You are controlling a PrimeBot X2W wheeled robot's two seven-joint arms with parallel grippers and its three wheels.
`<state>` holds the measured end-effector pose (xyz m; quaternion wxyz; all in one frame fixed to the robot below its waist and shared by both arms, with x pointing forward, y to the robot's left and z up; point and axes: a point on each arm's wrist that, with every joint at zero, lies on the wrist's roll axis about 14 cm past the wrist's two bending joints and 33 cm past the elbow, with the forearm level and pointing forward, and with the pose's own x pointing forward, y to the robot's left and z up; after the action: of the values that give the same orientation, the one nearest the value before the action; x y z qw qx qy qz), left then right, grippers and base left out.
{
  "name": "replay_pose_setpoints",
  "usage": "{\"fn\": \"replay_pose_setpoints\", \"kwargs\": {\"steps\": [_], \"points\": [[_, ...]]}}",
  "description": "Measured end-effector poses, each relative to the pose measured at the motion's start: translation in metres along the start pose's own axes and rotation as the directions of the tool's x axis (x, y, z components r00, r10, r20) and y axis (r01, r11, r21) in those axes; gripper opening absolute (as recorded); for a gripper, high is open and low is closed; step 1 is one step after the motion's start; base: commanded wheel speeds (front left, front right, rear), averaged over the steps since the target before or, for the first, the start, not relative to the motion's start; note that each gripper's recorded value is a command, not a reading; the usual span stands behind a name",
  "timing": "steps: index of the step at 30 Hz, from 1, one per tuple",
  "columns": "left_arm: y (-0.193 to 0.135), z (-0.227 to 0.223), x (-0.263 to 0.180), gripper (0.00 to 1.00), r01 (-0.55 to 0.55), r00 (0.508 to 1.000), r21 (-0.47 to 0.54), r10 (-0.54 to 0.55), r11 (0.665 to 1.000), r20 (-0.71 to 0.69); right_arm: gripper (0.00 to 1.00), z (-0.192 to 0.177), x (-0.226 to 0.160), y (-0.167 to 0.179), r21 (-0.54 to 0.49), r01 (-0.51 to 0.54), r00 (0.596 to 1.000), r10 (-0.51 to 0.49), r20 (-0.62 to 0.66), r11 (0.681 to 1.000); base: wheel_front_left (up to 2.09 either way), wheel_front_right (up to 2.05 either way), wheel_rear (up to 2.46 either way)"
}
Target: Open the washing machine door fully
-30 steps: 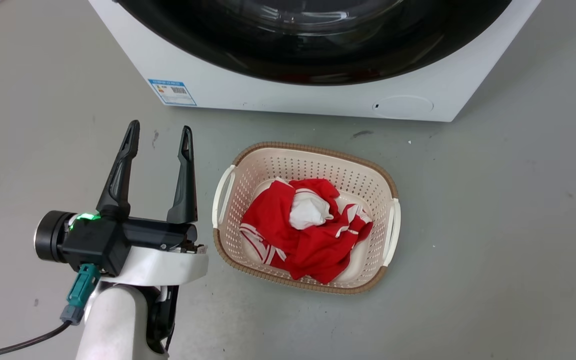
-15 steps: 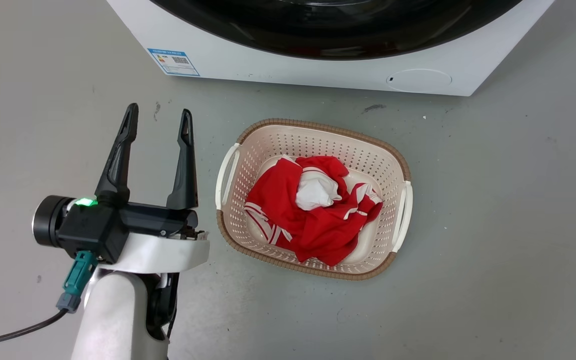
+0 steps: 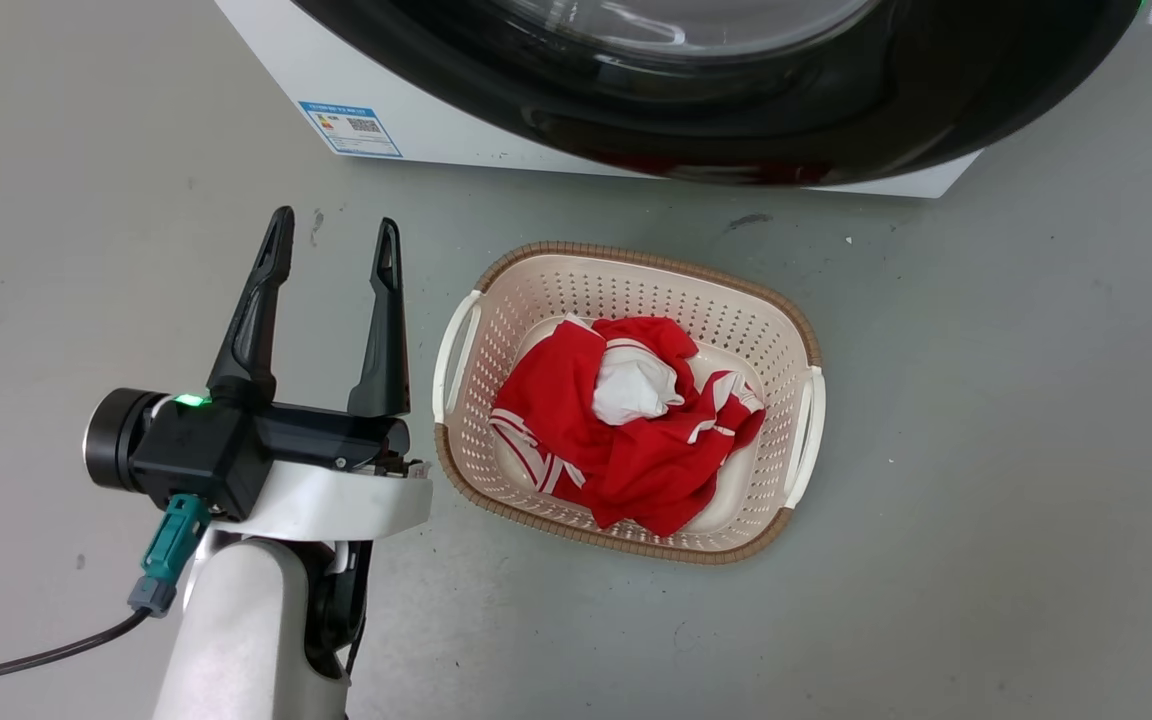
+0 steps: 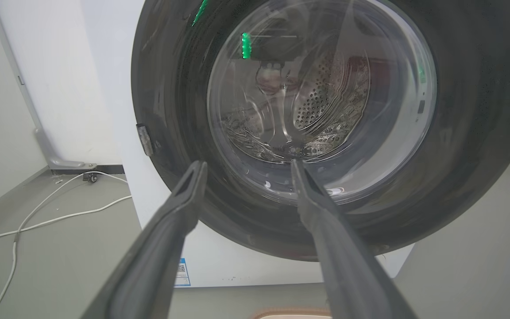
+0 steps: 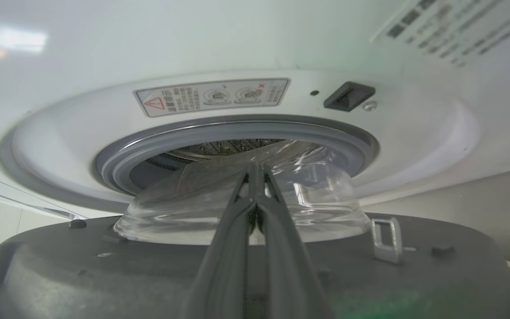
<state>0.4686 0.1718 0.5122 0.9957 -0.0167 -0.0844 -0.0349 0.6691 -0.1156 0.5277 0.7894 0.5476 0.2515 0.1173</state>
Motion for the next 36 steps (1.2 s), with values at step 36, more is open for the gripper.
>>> {"fn": "replay_pose_setpoints", "kwargs": {"steps": [36], "points": [[-0.037,0.057,-0.066,1.0,0.072,0.995,-0.013,-0.071,0.997,0.075,0.0,-0.193,-0.118,0.047,-0.047,-0.202,0.836,0.147,-0.528,0.978,0.0,0.0,0.0]]}}
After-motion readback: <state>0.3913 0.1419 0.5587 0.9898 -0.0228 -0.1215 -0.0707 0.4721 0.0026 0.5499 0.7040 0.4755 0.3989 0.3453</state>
